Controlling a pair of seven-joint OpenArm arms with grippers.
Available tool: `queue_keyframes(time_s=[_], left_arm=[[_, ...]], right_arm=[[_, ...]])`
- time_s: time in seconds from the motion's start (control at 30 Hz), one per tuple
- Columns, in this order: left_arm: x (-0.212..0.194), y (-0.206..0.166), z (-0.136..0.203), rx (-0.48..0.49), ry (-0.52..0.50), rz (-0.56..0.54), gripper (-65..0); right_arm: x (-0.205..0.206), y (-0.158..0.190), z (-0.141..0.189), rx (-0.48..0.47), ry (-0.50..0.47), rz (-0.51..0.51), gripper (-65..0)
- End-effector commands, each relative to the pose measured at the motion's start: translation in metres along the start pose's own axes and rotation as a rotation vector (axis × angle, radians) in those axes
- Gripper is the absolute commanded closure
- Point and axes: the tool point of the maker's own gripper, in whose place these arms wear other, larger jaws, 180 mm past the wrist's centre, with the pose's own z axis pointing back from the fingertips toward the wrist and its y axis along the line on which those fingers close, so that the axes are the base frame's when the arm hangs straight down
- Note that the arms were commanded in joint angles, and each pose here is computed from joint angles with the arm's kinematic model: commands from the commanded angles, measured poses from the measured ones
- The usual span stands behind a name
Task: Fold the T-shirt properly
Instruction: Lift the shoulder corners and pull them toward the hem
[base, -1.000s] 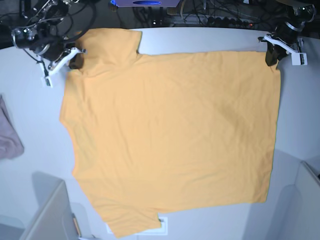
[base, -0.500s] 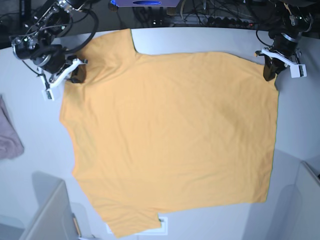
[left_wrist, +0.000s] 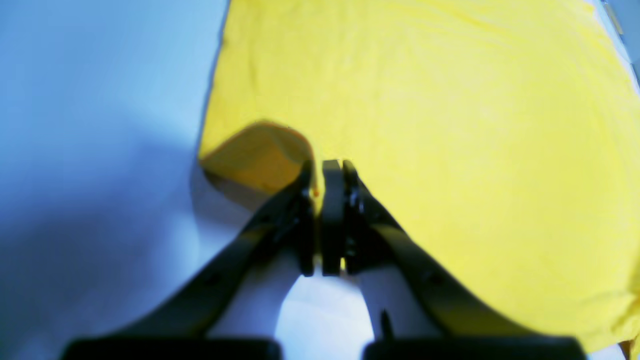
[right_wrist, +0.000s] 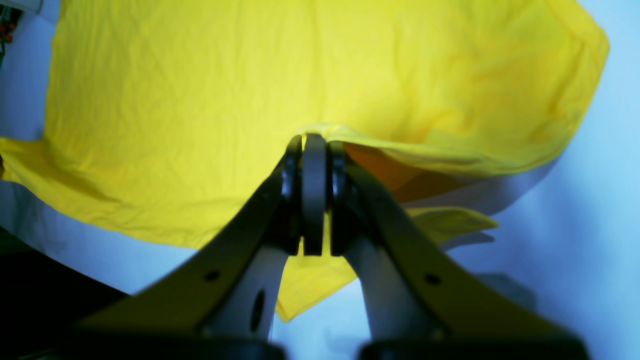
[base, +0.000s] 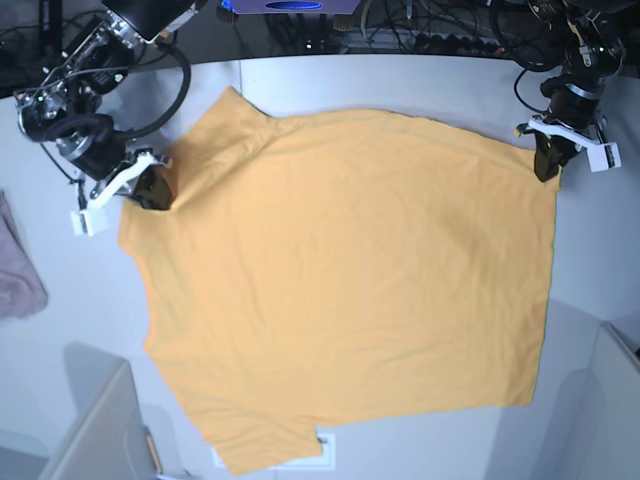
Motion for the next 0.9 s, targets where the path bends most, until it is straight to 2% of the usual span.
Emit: queue_keyframes(time_s=[0.0, 0.2, 0.33, 0.5, 0.77, 0.87], left_arm=[[0.020, -0.001, -0.001, -0.002, -0.063, -0.001, 0.0], [0.034, 0.001, -0.011, 0.010, -0.106, 0.046, 0.0], [0.041, 0.000, -0.015, 0.012, -0.127, 0.057, 0.0], [0.043, 0.006, -0.015, 0.045, -0.135, 0.089, 0.0], [0.052, 0.012, -0.029, 0.062, -0.158, 0.139, 0.0], [0.058, 0.010, -0.031, 0.059, -0.175, 0.144, 0.0]], right_arm=[[0.018, 0.003, 0.002, 0.011, -0.057, 0.020, 0.0], [0.035, 0.006, -0.001, 0.021, -0.094, 0.030, 0.0], [0.037, 0.004, -0.014, 0.056, -0.086, -0.008, 0.0], [0.042, -0.003, -0.026, 0.084, -0.071, -0.102, 0.0], [0.079, -0.001, -0.029, 0.101, -0.131, -0.082, 0.0], [0.084, -0.004, -0.038, 0.123, -0.119, -0.149, 0.0]])
